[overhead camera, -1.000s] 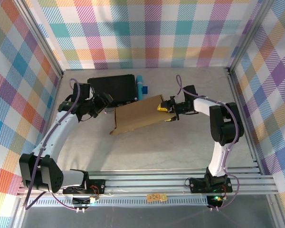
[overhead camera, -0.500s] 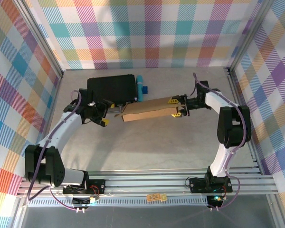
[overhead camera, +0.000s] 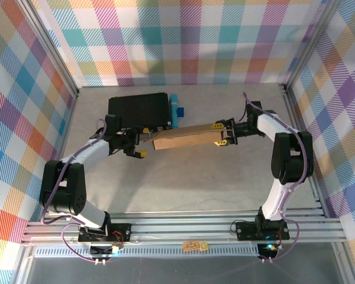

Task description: Fold the paper box

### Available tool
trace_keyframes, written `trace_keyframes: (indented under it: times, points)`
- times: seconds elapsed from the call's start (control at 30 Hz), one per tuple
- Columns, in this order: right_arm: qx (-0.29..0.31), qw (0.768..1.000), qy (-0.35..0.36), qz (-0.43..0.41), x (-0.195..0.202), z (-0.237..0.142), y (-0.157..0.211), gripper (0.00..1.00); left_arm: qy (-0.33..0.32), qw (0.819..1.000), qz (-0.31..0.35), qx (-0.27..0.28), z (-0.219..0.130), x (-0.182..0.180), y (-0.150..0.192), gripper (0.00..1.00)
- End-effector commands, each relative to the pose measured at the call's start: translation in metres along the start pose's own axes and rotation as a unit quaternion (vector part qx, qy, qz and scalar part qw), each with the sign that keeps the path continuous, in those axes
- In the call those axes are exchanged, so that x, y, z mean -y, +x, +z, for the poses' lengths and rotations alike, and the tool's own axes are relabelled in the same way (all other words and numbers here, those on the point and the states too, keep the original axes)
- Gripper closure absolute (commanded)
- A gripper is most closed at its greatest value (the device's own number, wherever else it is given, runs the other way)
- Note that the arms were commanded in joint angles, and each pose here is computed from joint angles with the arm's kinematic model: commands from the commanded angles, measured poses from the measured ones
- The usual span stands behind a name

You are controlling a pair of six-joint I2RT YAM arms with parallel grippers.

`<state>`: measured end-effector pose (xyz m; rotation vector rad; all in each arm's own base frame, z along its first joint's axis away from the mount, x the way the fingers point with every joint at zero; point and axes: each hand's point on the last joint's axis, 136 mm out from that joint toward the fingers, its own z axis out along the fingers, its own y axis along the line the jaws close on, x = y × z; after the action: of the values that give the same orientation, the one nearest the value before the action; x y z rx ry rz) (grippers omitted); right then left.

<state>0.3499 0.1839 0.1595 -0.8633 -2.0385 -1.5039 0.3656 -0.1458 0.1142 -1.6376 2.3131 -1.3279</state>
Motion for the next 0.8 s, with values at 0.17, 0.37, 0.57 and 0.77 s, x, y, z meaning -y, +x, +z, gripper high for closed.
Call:
trace_keyframes:
  times: [0.17,0.37,0.57,0.77]
  points:
    - [-0.023,1.000,-0.015,0.002,-0.009,-0.002,0.011,0.47,0.030,0.995,-0.069,-0.066,0.016,0.002,0.021,0.15]
    - [-0.025,1.000,-0.015,0.005,-0.008,0.000,0.007,0.48,0.036,0.994,-0.077,-0.073,0.023,-0.005,0.024,0.16]
    - [-0.025,1.000,-0.013,0.010,-0.005,0.001,0.003,0.47,0.050,0.992,-0.068,-0.092,0.038,0.006,0.043,0.16]
    - [-0.024,1.000,-0.011,0.014,-0.001,0.002,0.000,0.48,0.065,0.990,-0.075,-0.102,0.042,0.009,0.047,0.17]
